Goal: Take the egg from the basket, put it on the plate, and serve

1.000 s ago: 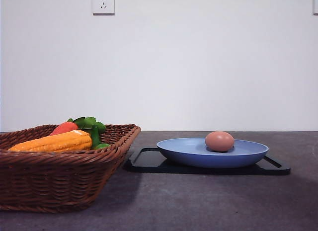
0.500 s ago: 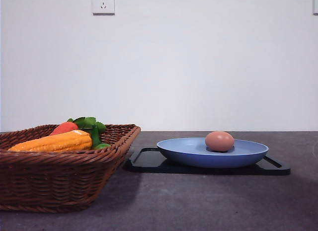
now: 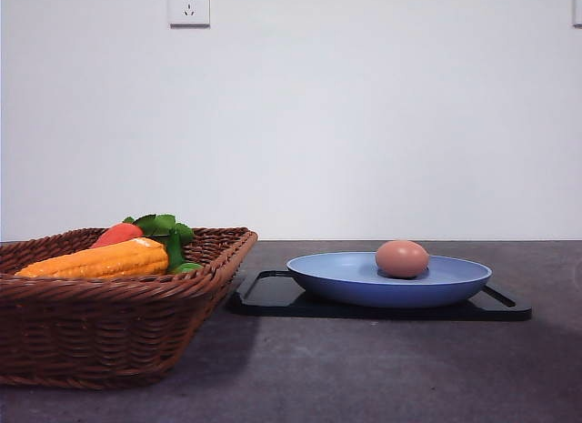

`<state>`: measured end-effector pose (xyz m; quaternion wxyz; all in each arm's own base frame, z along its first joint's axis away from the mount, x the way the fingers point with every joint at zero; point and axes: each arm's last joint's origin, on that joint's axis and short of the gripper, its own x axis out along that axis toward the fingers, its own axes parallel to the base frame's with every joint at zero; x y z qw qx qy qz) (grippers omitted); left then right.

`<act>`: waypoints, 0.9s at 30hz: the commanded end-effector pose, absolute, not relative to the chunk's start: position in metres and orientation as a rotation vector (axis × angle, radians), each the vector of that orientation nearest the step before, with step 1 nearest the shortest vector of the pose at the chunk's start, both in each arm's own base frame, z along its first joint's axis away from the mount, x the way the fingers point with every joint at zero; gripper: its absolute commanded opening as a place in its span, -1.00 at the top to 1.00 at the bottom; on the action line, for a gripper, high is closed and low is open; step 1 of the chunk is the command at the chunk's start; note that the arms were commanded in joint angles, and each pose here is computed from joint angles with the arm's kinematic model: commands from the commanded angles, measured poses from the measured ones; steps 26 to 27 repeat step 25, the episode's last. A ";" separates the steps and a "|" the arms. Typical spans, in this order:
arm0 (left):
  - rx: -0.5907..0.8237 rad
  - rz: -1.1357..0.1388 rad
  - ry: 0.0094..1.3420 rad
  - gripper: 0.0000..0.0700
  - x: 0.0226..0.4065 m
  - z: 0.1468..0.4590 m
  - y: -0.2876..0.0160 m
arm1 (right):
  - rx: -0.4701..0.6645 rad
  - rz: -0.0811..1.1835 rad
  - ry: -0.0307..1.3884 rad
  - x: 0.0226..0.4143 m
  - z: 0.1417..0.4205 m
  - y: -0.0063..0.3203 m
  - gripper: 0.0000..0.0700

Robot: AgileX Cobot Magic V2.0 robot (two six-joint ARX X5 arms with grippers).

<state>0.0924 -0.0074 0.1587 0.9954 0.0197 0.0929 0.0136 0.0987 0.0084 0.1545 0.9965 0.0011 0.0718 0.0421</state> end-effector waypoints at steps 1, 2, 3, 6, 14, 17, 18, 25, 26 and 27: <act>0.044 0.029 0.205 1.00 0.093 0.153 -0.007 | 0.016 0.083 0.138 0.099 0.154 0.008 1.00; 0.044 0.029 0.205 1.00 0.093 0.153 -0.007 | 0.016 0.083 0.138 0.099 0.154 0.008 1.00; 0.044 0.029 0.205 1.00 0.093 0.153 -0.007 | 0.016 0.083 0.138 0.099 0.154 0.008 1.00; 0.044 0.029 0.205 1.00 0.093 0.153 -0.007 | 0.016 0.083 0.138 0.099 0.154 0.008 1.00; 0.044 0.029 0.205 1.00 0.093 0.153 -0.007 | 0.016 0.083 0.138 0.099 0.154 0.008 1.00; 0.044 0.029 0.205 1.00 0.093 0.153 -0.007 | 0.016 0.083 0.138 0.099 0.154 0.008 1.00; 0.044 0.029 0.205 1.00 0.093 0.153 -0.007 | 0.016 0.083 0.138 0.099 0.154 0.008 1.00; 0.044 0.029 0.205 1.00 0.093 0.153 -0.007 | 0.016 0.083 0.138 0.099 0.154 0.008 1.00; 0.044 0.029 0.205 1.00 0.093 0.153 -0.007 | 0.016 0.083 0.138 0.099 0.154 0.008 1.00; 0.044 0.029 0.205 1.00 0.093 0.153 -0.007 | 0.016 0.083 0.138 0.099 0.154 0.008 1.00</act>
